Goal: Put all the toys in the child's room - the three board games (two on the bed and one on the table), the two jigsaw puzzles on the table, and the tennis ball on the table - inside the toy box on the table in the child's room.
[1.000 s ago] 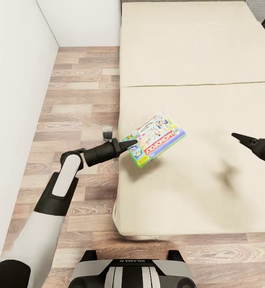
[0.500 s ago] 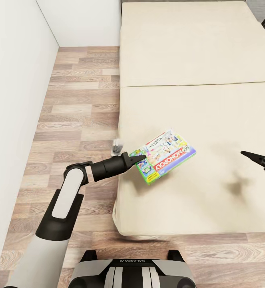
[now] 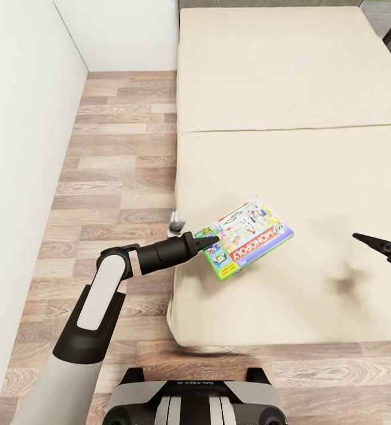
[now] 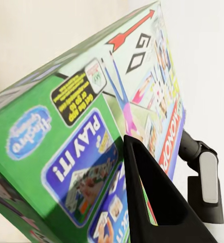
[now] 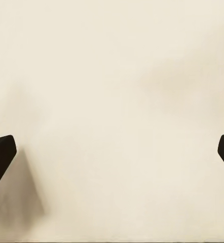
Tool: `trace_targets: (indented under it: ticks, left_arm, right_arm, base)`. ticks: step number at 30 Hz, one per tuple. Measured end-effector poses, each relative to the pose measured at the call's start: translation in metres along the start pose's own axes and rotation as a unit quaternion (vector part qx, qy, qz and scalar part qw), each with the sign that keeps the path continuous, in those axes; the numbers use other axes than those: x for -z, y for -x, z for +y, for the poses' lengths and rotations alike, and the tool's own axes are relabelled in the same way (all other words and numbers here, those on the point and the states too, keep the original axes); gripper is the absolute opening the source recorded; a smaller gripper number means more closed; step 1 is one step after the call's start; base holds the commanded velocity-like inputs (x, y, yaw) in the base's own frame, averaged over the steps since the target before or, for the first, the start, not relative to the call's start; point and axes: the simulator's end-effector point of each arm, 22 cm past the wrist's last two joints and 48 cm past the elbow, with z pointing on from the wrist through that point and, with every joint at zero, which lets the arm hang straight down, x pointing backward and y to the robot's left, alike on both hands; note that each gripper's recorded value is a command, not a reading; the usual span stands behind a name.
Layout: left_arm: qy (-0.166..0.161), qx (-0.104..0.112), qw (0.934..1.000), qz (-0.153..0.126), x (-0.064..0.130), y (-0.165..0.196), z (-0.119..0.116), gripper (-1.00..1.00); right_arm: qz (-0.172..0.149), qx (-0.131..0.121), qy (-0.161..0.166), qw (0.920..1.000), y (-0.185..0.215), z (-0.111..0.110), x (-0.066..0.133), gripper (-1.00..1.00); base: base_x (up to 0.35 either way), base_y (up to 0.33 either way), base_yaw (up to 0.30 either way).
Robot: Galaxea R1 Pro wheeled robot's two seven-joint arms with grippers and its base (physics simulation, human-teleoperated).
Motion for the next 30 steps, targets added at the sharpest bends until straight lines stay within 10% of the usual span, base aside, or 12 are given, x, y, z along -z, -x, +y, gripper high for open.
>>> trace_targets:
  ticks: [30]
  left_arm:
    - [-0.007,0.022,0.9997,-0.004,0.026,0.004,-0.046,-1.00]
  right_arm:
    - [0.023,-0.015,0.018,0.9995,-0.001,0.031,0.043,1.00]
  base:
    - [0.000,0.000,0.000]
